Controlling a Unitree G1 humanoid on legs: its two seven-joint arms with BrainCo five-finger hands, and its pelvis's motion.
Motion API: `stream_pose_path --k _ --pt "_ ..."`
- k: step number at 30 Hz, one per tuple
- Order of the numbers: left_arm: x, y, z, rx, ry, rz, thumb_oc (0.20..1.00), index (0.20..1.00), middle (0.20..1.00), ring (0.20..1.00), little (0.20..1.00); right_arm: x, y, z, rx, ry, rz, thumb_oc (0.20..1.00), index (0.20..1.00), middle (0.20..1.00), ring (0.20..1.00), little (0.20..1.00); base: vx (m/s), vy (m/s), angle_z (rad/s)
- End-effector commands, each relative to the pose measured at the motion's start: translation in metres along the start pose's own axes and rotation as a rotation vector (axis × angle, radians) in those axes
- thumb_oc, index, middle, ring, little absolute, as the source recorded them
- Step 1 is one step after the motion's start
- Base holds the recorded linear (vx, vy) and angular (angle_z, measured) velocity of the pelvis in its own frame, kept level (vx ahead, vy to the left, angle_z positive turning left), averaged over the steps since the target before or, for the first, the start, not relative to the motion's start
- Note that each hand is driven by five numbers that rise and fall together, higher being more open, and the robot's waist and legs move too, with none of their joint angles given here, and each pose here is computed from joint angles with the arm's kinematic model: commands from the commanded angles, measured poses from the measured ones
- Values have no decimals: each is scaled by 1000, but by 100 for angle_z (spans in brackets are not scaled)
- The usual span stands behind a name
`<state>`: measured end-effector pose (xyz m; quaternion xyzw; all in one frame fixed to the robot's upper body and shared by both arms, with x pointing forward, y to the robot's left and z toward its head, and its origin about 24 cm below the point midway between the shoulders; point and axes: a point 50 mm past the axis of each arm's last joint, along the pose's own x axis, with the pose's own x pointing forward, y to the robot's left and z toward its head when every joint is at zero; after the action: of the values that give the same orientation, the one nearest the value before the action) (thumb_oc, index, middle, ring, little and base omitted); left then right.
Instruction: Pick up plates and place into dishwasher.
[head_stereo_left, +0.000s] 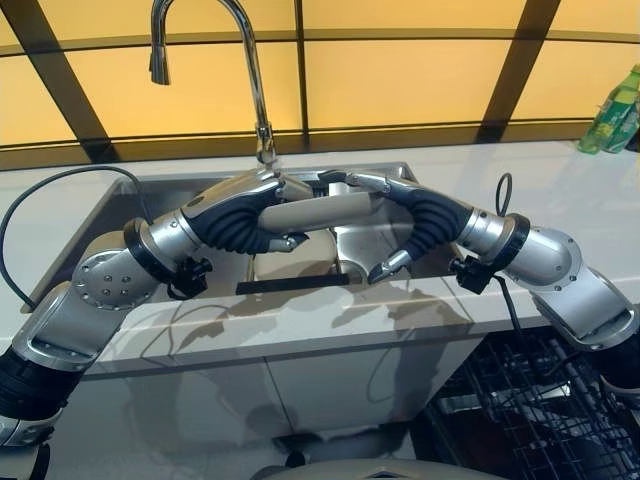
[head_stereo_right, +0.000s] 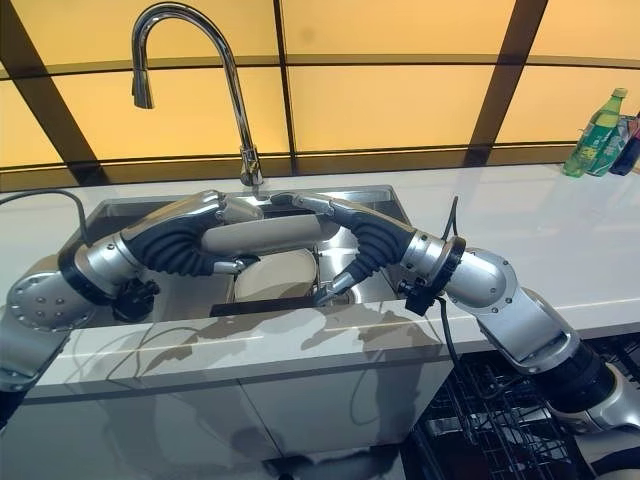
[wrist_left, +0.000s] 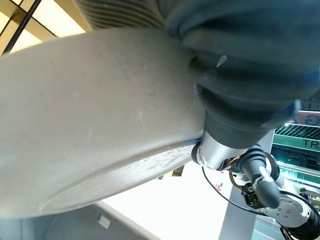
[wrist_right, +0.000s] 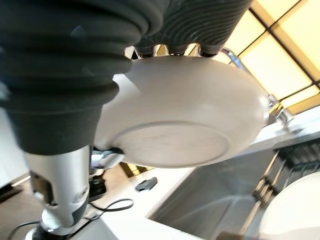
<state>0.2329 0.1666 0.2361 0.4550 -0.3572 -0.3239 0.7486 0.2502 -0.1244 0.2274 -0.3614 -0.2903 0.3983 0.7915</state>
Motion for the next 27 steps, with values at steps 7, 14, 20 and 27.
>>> stream_pose_path --k 7,14,20,27 --pt "-4 29 4 -7 -61 124 200 200 200 200 200 -16 -23 6 -323 55 -162 1000 1000 1000 1000 1000 0 0 0" --pt "-7 24 13 -39 -116 58 200 200 200 200 200 -34 -52 3 -415 101 -417 1000 1000 1000 1000 1000 0 0 0" --pt "-3 25 15 -65 -142 36 200 200 200 200 200 -33 -52 3 -419 91 -421 1000 1000 1000 1000 1000 0 0 0" --pt "-2 25 13 -70 -139 36 200 200 200 200 200 -34 -56 3 -392 84 -436 1000 1000 1000 1000 1000 0 0 0"
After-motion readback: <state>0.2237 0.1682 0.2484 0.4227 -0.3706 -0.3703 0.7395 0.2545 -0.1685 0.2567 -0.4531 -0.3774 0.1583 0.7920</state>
